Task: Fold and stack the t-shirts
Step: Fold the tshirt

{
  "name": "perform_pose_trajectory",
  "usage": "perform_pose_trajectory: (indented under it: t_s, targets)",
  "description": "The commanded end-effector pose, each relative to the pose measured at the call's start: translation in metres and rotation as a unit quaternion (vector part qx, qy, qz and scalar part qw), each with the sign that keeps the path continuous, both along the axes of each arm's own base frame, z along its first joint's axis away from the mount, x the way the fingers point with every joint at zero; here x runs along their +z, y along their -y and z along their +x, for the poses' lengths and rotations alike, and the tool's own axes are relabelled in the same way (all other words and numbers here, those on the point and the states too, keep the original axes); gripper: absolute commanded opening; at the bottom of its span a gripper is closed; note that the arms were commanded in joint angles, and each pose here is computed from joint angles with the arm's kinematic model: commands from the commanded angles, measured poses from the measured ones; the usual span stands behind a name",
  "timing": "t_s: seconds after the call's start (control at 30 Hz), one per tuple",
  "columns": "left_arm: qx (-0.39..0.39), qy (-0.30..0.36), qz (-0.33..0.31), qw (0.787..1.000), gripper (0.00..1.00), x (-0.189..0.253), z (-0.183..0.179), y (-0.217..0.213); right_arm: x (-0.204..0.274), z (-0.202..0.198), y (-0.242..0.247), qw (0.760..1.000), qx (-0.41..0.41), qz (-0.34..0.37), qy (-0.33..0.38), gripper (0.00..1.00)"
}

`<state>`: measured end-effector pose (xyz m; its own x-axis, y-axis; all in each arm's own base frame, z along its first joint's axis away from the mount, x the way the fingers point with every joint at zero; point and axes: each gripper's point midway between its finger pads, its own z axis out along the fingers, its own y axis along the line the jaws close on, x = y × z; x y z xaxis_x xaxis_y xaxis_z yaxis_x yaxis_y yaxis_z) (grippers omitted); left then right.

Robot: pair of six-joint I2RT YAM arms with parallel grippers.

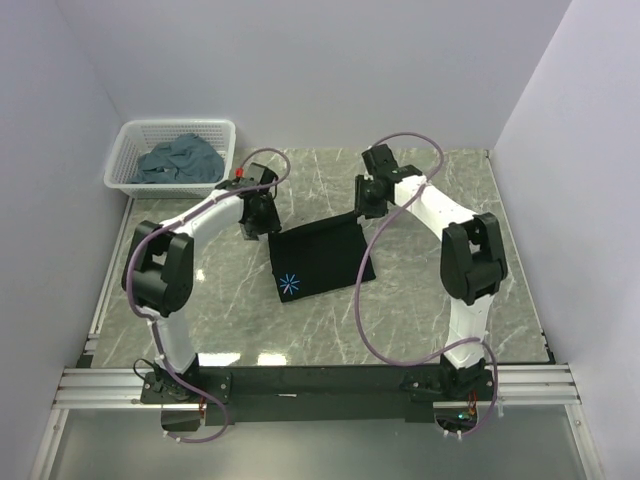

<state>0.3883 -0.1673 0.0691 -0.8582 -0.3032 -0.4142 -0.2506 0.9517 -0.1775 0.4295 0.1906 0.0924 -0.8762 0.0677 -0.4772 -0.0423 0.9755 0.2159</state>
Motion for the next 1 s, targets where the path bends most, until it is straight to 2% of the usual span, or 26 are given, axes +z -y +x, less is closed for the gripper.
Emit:
perform_pose_trajectory:
  t_s: [0.0,0.03,0.07,0.1,0.13,0.17,0.2,0.27,0.3,0.37,0.43,0.57,0.63,0.73,0.8,0.87,0.93,0.97]
  targets:
    - [0.029,0.075,0.001,0.997,0.66,0.059,0.002,-0.016,0.075,0.014,0.004,0.993,-0.016,0.039,0.115,0.47]
    - [0.029,0.092,-0.008,0.995,0.79,0.068,0.002,-0.013,0.085,0.01,-0.004,0.99,0.001,0.062,0.126,0.48]
    - [0.027,0.12,-0.022,0.992,0.82,0.087,-0.001,-0.012,0.082,0.003,-0.006,0.989,0.014,0.075,0.126,0.48]
    - [0.017,0.118,-0.034,0.992,0.84,0.083,-0.01,-0.008,0.105,0.004,-0.014,0.98,0.034,0.101,0.167,0.48]
    - [0.009,0.127,-0.047,0.991,0.84,0.086,-0.014,-0.004,0.111,0.0,-0.022,0.975,0.054,0.12,0.176,0.48]
    - [-0.003,0.164,-0.076,0.984,0.84,0.104,-0.011,0.006,0.107,-0.011,-0.032,0.971,0.086,0.149,0.167,0.48]
    - [-0.022,0.15,-0.099,0.984,0.83,0.092,-0.022,0.015,0.114,-0.01,-0.04,0.963,0.104,0.17,0.183,0.48]
    - [-0.042,0.173,-0.138,0.974,0.79,0.095,-0.019,0.03,0.105,-0.016,-0.051,0.957,0.128,0.194,0.171,0.48]
    - [-0.048,0.163,-0.15,0.974,0.76,0.084,-0.023,0.034,0.097,-0.018,-0.06,0.952,0.15,0.216,0.159,0.48]
    - [-0.069,0.154,-0.18,0.969,0.63,0.073,-0.02,0.05,0.08,-0.018,-0.072,0.946,0.17,0.237,0.142,0.47]
    - [-0.076,0.149,-0.188,0.968,0.56,0.065,-0.015,0.056,0.073,-0.021,-0.081,0.937,0.19,0.265,0.127,0.47]
    - [-0.072,0.151,-0.187,0.968,0.49,0.046,0.014,0.063,0.045,-0.002,-0.09,0.93,0.184,0.301,0.102,0.46]
    - [-0.064,0.164,-0.188,0.966,0.49,0.048,0.034,0.062,0.037,0.011,-0.088,0.928,0.172,0.316,0.094,0.46]
    - [-0.047,0.13,-0.172,0.975,0.5,0.011,0.054,0.053,0.011,0.038,-0.08,0.933,0.14,0.322,0.075,0.45]
    - [-0.047,0.125,-0.172,0.976,0.52,0.01,0.062,0.053,-0.005,0.044,-0.073,0.937,0.12,0.322,0.055,0.43]
    - [-0.05,0.125,-0.171,0.976,0.55,0.018,0.061,0.053,0.008,0.043,-0.067,0.933,0.119,0.333,0.058,0.43]
    - [-0.051,0.136,-0.178,0.973,0.63,0.029,0.054,0.055,0.014,0.03,-0.065,0.933,0.119,0.334,0.06,0.44]
    - [-0.049,0.154,-0.183,0.97,0.66,0.05,0.051,0.054,0.042,0.028,-0.064,0.927,0.123,0.344,0.087,0.45]
